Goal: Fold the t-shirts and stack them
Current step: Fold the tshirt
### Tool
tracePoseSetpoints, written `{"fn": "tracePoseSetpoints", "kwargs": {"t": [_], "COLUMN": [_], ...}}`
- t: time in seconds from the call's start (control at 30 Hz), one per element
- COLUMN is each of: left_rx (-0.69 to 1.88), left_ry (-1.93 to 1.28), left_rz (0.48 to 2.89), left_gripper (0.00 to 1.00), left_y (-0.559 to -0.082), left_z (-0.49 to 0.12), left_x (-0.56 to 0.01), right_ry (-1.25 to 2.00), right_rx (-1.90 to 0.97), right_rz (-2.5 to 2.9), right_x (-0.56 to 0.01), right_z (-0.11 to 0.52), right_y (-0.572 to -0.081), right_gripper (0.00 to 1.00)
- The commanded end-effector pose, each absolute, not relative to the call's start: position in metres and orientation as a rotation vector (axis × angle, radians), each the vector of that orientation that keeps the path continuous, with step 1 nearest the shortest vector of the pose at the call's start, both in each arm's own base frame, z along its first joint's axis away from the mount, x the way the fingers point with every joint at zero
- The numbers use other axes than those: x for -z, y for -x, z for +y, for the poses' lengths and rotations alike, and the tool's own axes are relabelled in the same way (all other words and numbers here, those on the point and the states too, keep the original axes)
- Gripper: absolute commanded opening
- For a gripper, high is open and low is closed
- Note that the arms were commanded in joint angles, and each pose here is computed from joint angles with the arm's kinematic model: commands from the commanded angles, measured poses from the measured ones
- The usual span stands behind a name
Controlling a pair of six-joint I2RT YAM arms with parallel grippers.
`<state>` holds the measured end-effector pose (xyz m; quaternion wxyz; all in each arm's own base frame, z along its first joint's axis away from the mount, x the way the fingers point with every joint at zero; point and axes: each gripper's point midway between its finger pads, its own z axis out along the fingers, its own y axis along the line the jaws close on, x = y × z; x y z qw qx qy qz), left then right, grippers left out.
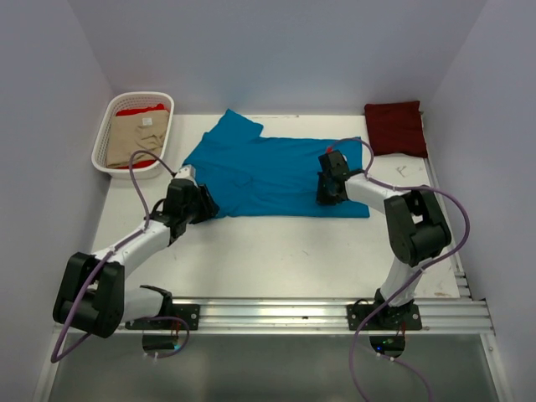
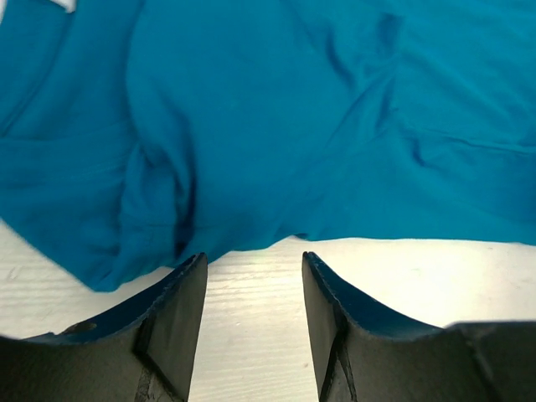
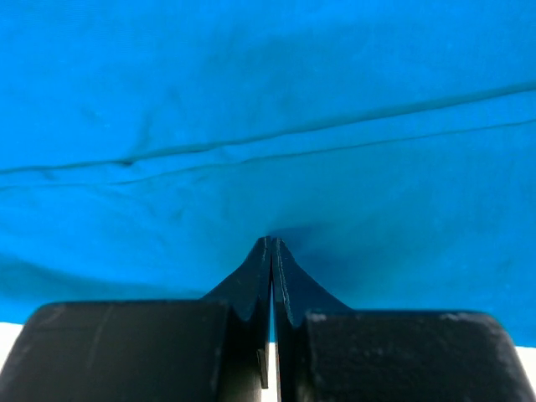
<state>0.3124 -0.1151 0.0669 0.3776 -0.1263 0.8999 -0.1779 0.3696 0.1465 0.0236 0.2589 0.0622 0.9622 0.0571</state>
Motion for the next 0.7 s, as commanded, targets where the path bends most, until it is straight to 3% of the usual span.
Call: {"fn": "tracePoseSetpoints", "kwargs": {"t": [0.0, 0.5, 0.53, 0.6, 0.67], "left_rx": [0.294, 0.263, 0.290, 0.303, 0.294], "left_ry": [0.399, 0.385, 0.378, 0.384, 0.386], "left_rz": [2.329, 2.356, 2.349, 2.338, 2.329], "left_gripper": [0.52, 0.45, 0.29, 0.05, 0.00], "left_y": [-0.304, -0.303, -0.303, -0.302, -0.302], "left_z": [-0.089, -0.084, -0.088, -0.088, -0.086], "left_x": [-0.054, -0.019, -0.020, -0.022, -0.025], "right_ry": [-0.211, -0.199, -0.203, -0.203, -0.210], "right_rx": [-0.111, -0.102, -0.100, -0.098, -0.099], "right_rz": [2.602, 2.635, 2.637, 2.640, 2.642], "right_x": [-0.012, 0.005, 0.006, 0.007, 0.009], "right_z": [0.136, 0.134, 0.132, 0.131, 0.129], "right_y": [-0.373, -0.364, -0.364, -0.363, -0.363], "right_gripper": [0.00, 0.00, 0.00, 0.00, 0.00]}}
